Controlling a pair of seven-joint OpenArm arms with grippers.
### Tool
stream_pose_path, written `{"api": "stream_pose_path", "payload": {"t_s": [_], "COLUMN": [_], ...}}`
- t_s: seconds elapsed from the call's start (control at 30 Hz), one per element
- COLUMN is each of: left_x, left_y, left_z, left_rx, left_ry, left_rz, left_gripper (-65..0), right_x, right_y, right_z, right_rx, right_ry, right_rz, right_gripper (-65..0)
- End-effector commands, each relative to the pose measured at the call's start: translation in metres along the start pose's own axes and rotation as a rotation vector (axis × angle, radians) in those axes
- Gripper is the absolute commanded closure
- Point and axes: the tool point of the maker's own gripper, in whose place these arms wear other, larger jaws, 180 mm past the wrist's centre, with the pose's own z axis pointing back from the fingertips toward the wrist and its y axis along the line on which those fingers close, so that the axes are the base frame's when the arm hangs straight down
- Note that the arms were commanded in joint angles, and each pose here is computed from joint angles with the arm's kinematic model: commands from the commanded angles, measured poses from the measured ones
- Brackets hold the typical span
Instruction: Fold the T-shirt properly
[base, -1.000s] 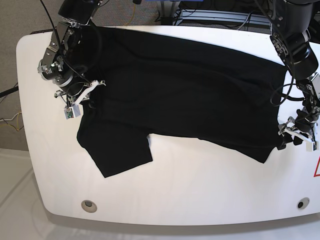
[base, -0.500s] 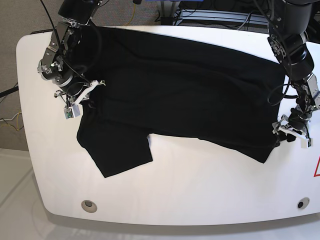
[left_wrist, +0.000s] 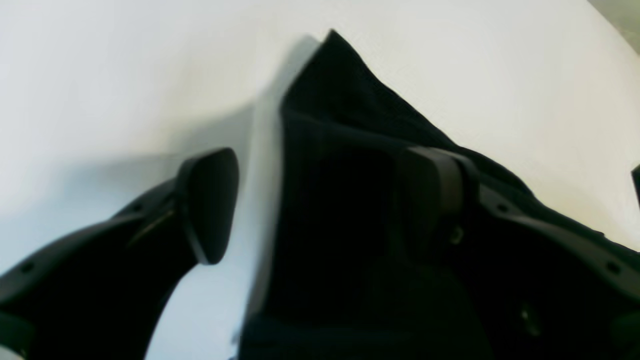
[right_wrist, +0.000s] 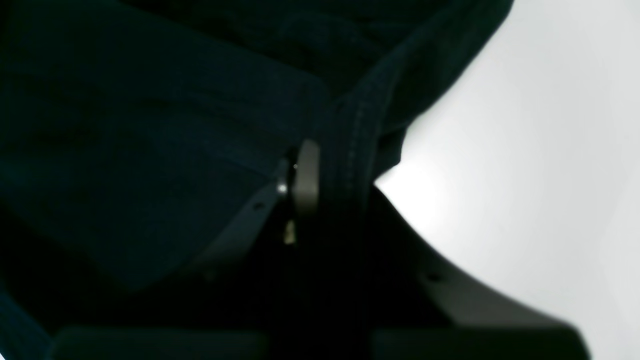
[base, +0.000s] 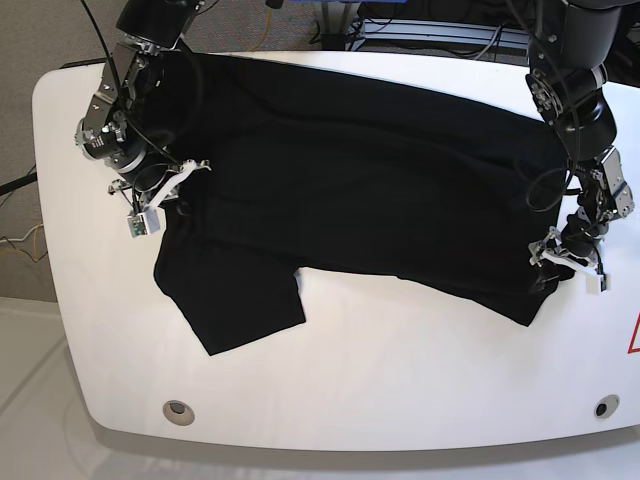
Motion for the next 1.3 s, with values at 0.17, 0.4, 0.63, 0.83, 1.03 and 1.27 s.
{"api": "stream_pose_path", "payload": {"t_s": [0.17, 0.4, 0.63, 0.83, 1.03, 1.27], "left_x": [0.026, 0.020, 0.024, 0.021, 0.023, 0.024], "left_y": [-0.007, -0.018, -0.022, -0.025, -0.026, -0.024], "left_z": [-0.002, -0.008, -0.011, -0.015, -0.015, -0.014], "left_rx": [-0.021, -0.041, -0.039, -0.031, -0.033, -0.030], "left_ry": [-0.056, -0.049, -0.079, -0.063, -0.067, -0.063], "left_rz": [-0.034, -0.030, -0.037, -0.055, -0.059, -0.068], "left_gripper": [-45.4, -45.3, -45.1, -45.0, -29.7, -0.4], "right_x": [0.017, 0.017, 0.017, 0.017, 0.017, 0.017], "right_y": [-0.002, -0.003, -0.003, -0.003, -0.002, -0.002], "right_z": [0.004, 0.004, 0.004, 0.004, 0.004, 0.004], "right_rx": [-0.002, -0.003, -0.003, -0.003, -0.002, -0.002], "right_ry": [-0.054, -0.054, -0.054, -0.054, -0.054, -0.054], "right_rz": [0.019, 0.021, 0.021, 0.021, 0.019, 0.019], "right_gripper": [0.0, 0.0, 0.0, 0.0, 0.0, 0.0]}}
